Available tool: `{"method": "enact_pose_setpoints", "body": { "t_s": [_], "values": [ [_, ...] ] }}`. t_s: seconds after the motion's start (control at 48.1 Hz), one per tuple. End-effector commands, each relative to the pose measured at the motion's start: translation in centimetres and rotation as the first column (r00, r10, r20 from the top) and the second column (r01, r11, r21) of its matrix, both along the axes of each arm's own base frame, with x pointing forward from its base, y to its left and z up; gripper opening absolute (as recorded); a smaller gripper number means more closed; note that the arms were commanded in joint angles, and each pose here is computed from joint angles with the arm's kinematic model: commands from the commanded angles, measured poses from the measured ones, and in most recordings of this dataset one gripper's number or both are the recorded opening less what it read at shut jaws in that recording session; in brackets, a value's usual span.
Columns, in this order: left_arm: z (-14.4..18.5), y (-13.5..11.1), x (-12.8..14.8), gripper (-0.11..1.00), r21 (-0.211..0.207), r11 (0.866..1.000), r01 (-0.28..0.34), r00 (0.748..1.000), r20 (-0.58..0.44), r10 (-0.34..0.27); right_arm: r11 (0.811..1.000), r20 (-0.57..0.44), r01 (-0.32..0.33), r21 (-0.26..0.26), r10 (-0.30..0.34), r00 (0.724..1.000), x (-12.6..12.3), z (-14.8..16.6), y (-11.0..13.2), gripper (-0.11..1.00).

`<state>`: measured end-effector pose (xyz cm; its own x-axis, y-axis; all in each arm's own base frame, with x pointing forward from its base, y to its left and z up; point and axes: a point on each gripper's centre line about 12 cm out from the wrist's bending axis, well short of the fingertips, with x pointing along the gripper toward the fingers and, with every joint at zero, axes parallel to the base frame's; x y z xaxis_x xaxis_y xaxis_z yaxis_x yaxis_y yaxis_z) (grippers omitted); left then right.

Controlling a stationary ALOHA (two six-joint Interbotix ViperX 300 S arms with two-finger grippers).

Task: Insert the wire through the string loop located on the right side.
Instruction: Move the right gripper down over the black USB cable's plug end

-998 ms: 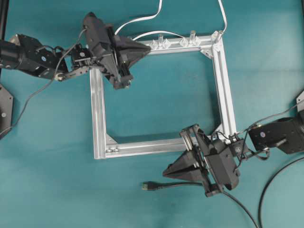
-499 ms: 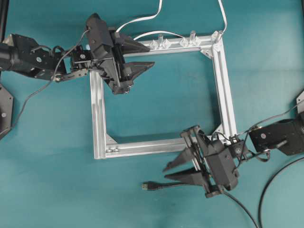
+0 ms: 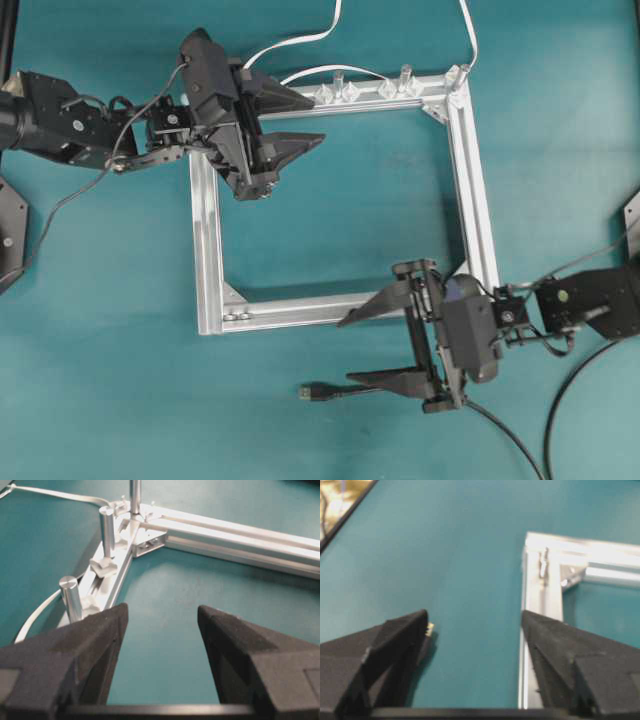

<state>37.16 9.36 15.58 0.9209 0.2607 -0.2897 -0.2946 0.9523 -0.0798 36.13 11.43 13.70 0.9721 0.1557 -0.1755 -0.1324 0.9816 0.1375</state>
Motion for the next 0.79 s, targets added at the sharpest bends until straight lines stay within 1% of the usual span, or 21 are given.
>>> {"method": "enact_pose_setpoints", "body": {
  "t_s": [0.0, 0.083, 0.25, 0.395, 0.582, 0.769],
  "values": [
    [1.4, -0.1, 0.1, 0.62, 0.007, 1.0, 0.002, 0.999, 0.039, -0.003, 0.999, 0.048, 0.04, 0.037, -0.042, 0.998, -0.4, 1.0, 0.5, 0.83],
    [1.3, -0.1, 0.0, 0.62, 0.008, 1.0, 0.003, 0.999, 0.036, -0.003, 0.996, 0.04, 0.073, 0.047, -0.075, 0.996, -0.7, 0.9, 0.9, 0.83],
    [1.2, -0.1, -0.1, 0.62, 0.007, 1.0, 0.003, 0.999, 0.033, -0.003, 0.991, 0.016, 0.12, 0.065, -0.122, 0.992, -0.9, 0.6, 1.9, 0.83],
    [1.2, -0.2, -0.1, 0.62, 0.009, 1.0, 0.005, 0.999, 0.033, -0.005, 0.987, 0.007, 0.15, 0.062, -0.151, 0.989, -0.9, 0.2, 2.3, 0.83],
    [1.2, -0.2, -0.1, 0.62, 0.009, 1.0, 0.005, 0.999, 0.034, -0.006, 0.987, 0.006, 0.147, 0.061, -0.148, 0.989, -0.4, 0.0, 2.9, 0.83],
    [1.2, -0.2, 0.0, 0.62, 0.008, 1.0, 0.005, 0.999, 0.033, -0.006, 0.99, -0.01, 0.133, 0.049, -0.133, 0.991, 0.2, -1.1, 3.9, 0.83]
  ]
}}
